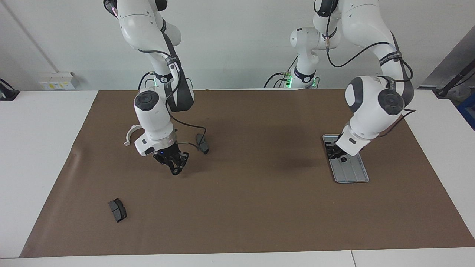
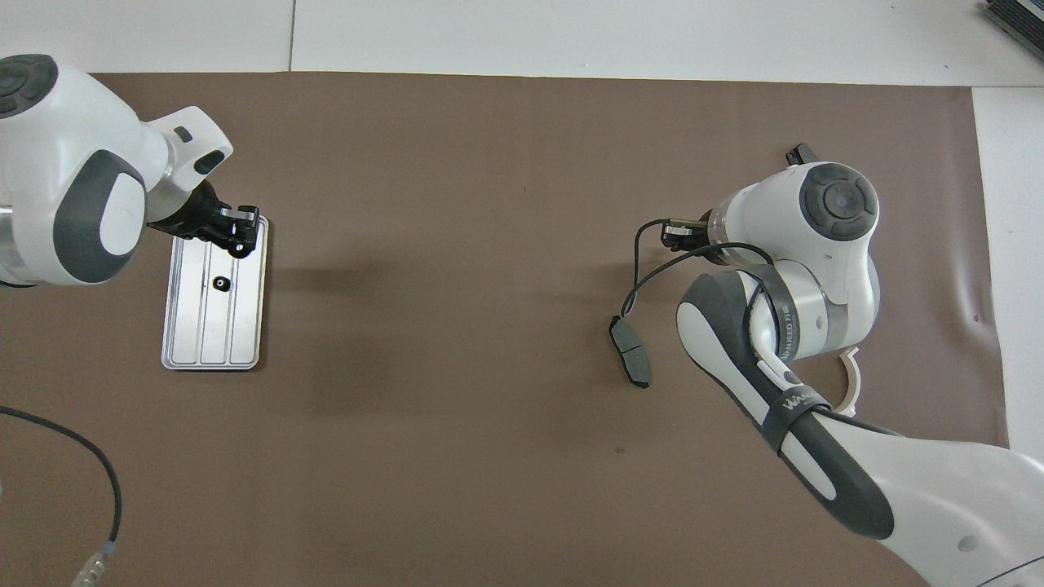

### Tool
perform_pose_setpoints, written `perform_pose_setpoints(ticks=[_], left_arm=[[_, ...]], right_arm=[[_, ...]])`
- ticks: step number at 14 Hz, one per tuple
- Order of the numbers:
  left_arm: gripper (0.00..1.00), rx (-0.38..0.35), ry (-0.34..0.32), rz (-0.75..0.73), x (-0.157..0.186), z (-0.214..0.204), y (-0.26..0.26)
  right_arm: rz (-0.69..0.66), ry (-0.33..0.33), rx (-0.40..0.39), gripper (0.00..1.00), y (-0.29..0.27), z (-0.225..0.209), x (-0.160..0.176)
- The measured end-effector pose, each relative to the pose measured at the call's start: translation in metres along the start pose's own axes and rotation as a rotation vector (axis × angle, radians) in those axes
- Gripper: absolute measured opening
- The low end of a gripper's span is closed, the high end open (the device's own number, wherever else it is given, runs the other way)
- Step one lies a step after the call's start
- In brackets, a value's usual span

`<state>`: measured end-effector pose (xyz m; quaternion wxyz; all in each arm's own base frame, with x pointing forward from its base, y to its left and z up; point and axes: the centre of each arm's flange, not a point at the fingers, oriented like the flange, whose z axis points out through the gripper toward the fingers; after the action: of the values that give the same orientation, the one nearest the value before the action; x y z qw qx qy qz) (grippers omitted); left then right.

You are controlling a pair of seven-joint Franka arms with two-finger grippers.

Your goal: Pick bearing gear from pile to tray

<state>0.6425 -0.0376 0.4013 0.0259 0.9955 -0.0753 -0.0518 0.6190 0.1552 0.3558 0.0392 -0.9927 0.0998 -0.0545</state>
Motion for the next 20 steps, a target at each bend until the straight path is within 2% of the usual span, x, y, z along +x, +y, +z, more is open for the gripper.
perform_pose_setpoints(ticks=[4, 6, 10, 11, 13, 15, 20], left_arm=[[0.35, -0.015, -0.021, 0.1, -0.015, 0.013, -0.055], [0.41, -0.017, -0.019, 0.135, -0.019, 0.011, -0.062], [0.85, -0.017, -0.016, 0.162, -0.022, 0.008, -0.065], [0.88, -0.017, -0.016, 0.166, -0.022, 0.008, -0.063], [0.87, -0.017, -0.015, 0.145, -0.019, 0.008, -0.05], [0.87, -0.011, -0.016, 0.087, -0.014, 0.009, -0.017], [0.86, 0.006, 0.0, -0.054, -0.007, 0.014, 0.076]], right_arm=[[-0.068, -0.013, 0.017, 0.33, -0.062, -0.014, -0.024], [-0.127, -0.017, 0.025, 0.33, -0.096, -0.013, -0.046], [-0.18, 0.008, 0.062, 0.33, -0.158, -0.015, -0.088], [-0.181, 0.014, 0.073, 0.33, -0.173, -0.011, -0.099], [-0.191, 0.004, 0.08, 0.33, -0.202, 0.005, -0.123], [-0.212, 0.003, 0.048, 0.33, -0.219, 0.026, -0.139], [-0.229, 0.003, -0.025, 0.33, -0.21, 0.059, -0.14]])
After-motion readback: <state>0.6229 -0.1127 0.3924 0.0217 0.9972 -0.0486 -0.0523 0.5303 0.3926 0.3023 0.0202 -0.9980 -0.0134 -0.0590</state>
